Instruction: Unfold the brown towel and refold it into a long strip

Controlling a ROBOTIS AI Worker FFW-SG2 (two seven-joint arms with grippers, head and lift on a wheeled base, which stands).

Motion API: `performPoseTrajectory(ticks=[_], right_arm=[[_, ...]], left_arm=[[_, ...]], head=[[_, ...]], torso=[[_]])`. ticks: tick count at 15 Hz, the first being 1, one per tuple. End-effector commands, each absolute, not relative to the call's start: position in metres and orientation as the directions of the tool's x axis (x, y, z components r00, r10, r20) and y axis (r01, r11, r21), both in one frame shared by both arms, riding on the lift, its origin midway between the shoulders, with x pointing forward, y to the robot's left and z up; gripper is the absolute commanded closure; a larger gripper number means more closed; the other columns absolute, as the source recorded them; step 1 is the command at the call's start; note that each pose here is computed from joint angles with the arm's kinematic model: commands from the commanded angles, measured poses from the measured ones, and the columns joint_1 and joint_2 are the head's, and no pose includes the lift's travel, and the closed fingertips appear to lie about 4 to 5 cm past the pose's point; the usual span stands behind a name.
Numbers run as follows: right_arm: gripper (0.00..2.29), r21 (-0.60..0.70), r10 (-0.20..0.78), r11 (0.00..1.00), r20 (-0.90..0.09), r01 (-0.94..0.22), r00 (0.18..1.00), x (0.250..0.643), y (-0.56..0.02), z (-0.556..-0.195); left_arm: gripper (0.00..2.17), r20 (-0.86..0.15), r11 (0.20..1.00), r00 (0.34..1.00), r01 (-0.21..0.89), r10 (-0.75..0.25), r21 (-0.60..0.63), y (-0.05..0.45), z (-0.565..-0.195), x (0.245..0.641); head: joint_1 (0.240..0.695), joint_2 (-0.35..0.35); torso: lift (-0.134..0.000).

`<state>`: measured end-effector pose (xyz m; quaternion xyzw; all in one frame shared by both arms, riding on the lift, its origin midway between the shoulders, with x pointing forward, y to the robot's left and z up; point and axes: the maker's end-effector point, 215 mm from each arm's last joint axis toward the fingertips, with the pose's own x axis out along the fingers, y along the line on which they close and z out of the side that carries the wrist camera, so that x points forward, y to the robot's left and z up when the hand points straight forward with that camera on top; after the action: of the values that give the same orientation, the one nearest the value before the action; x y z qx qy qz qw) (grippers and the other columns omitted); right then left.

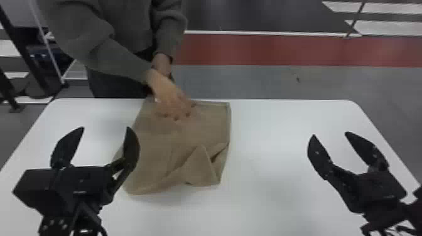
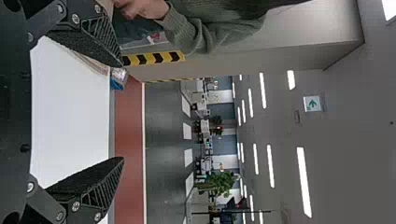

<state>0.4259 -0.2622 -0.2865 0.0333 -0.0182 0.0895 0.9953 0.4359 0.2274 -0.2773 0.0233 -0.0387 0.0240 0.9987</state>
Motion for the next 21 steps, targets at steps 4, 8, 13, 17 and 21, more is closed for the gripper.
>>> performPoseTrajectory(ticks=[4, 8, 13, 17, 21], right_arm=[[0.19, 0.059, 0.17, 0.983, 0.044, -0.172, 0.985, 0.4244, -0.2666, -0.2861], [0.19, 0.063, 0.169, 0.983, 0.046, -0.171, 0.985, 0.4251, -0.2688, -0.2854], [0.19, 0.063, 0.169, 0.983, 0.049, -0.172, 0.984, 0.4268, -0.2699, -0.2849], [0.19, 0.061, 0.17, 0.983, 0.052, -0.173, 0.984, 0.4273, -0.2697, -0.2834], [0.19, 0.061, 0.171, 0.983, 0.052, -0.174, 0.984, 0.4269, -0.2694, -0.2832]], left_arm=[[0.09, 0.074, 0.998, 0.997, -0.041, 0.037, 0.049, 0.2219, -0.2824, 0.4402], [0.09, 0.078, 0.998, 0.996, -0.039, 0.035, 0.05, 0.2207, -0.281, 0.4426], [0.09, 0.077, 0.998, 0.996, -0.04, 0.036, 0.053, 0.2204, -0.2808, 0.4439], [0.09, 0.079, 0.998, 0.996, -0.039, 0.034, 0.055, 0.2195, -0.2795, 0.4447], [0.09, 0.08, 0.998, 0.996, -0.036, 0.032, 0.055, 0.2179, -0.279, 0.4449]], head=[[0.695, -0.053], [0.695, -0.06], [0.695, -0.063], [0.695, -0.064], [0.695, -0.065]], torso=[[-0.125], [-0.125], [-0.125], [-0.125], [-0.125]])
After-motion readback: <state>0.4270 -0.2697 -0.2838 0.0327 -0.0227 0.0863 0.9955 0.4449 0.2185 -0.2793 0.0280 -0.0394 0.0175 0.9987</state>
